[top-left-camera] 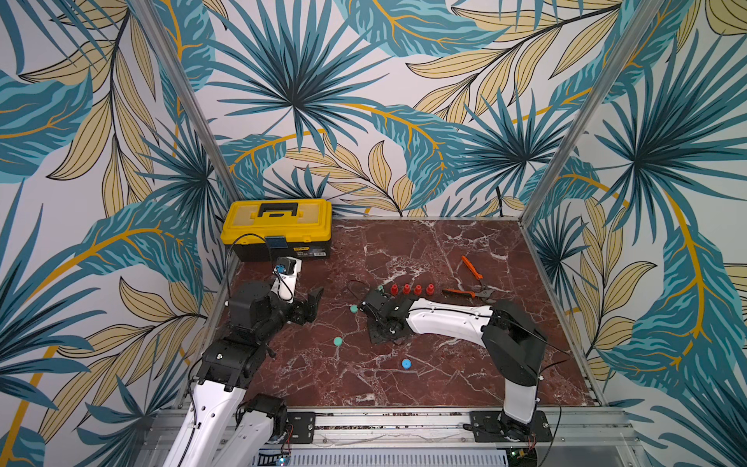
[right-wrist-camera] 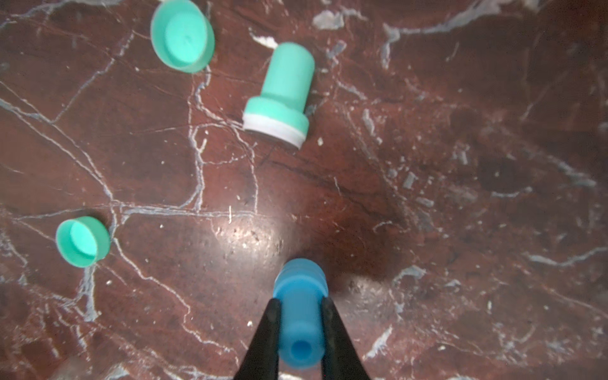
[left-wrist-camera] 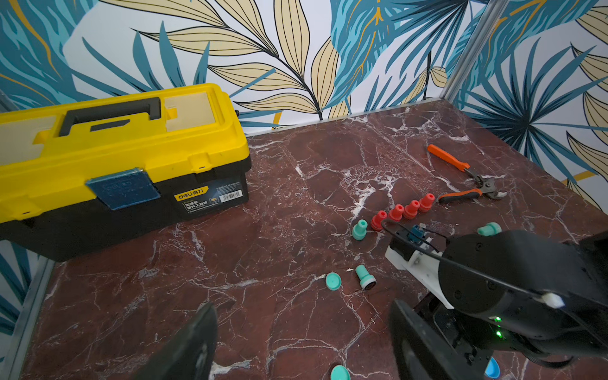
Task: Close the stamp cap
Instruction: Close the cover of the stamp, then place the stamp at the center of the board.
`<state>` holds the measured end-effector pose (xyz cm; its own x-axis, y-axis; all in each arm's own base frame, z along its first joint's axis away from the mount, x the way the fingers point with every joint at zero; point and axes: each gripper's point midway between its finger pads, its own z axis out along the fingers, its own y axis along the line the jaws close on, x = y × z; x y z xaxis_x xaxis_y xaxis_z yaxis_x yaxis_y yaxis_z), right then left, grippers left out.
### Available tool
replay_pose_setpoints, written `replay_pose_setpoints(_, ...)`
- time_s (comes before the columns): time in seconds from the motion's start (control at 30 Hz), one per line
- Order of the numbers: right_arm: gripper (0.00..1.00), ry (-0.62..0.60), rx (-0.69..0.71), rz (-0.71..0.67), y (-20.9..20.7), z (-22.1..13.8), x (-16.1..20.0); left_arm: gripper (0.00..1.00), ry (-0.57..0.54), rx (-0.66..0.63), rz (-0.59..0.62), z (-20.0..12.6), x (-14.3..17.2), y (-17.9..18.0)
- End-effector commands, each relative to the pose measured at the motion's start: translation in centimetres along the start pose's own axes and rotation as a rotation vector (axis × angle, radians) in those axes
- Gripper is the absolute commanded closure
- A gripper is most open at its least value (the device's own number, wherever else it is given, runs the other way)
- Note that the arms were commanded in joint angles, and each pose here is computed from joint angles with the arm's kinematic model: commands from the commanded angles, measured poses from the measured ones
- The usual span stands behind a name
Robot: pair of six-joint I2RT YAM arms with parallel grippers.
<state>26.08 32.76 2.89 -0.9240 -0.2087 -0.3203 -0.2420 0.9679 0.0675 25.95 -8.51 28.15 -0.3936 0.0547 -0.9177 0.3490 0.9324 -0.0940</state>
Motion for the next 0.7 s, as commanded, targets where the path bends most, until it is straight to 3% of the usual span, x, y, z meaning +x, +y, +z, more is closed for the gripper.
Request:
replay_pose_setpoints(0.0,0.98,0.233,0.314,-0.134,-7.2,4.8,7.5,0.17,0.008,0.017,-0.004,0.3,0.1,-0.1)
replay_pose_setpoints(0.27,0.97,0.279,0.357,-0.243,-7.3,4.8,8.0,0.17,0.013,0.004,-0.007,0.4,0.3,0.1)
replay_pose_setpoints(0.5,0.98,0.184,0.175,-0.157,-4.0,1.5,3.5,0.17,0.010,-0.013,-0.001,0.3,0.2,0.4)
replay_pose_setpoints(0.67,0.98,0.084,0.130,-0.065,-5.7,-1.7,0.4,0.16,0.002,-0.011,-0.006,0.0,0.1,0.3)
